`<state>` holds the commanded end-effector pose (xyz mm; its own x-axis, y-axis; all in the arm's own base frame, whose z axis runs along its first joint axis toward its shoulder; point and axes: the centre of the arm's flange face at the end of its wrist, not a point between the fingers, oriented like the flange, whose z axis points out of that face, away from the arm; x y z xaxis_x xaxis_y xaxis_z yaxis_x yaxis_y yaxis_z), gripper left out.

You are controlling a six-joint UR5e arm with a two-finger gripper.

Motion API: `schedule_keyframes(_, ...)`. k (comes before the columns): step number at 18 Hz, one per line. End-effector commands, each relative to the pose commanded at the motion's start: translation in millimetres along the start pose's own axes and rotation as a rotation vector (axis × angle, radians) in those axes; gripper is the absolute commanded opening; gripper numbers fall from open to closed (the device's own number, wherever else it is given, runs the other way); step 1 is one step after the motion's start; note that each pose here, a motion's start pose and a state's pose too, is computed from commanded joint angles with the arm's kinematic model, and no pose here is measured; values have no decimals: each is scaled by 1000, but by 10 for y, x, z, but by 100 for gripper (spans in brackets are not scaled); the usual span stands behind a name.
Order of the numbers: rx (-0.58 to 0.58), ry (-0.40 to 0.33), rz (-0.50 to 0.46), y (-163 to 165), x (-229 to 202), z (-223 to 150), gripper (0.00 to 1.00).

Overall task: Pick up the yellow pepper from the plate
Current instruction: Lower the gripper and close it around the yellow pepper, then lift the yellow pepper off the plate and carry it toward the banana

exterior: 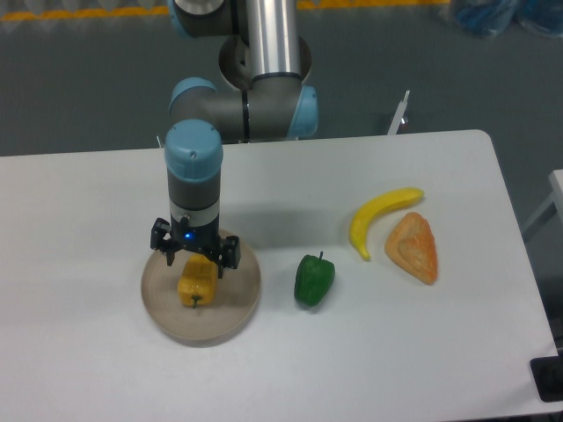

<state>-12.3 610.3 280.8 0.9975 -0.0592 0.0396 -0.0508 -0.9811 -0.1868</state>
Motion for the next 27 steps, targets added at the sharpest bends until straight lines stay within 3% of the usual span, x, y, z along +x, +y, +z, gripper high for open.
schedule_keyframes(9,-30,-14,4,-12,-27,182,100)
schedule_keyframes(10,-24,-29,2,-21,-42,179,94)
schedule_keyframes(11,-21,-36,2,-23,-49,174,83)
schedule_keyframes(13,-21,-36,7,-19,-48,179,49)
schedule_keyframes(15,-20,-37,15,-25,-49,173,32)
schedule_keyframes(22,19,-44,39,-49,-54,-77,31)
schedule_keyframes(27,59,-138,158,-11,-465,-608,31)
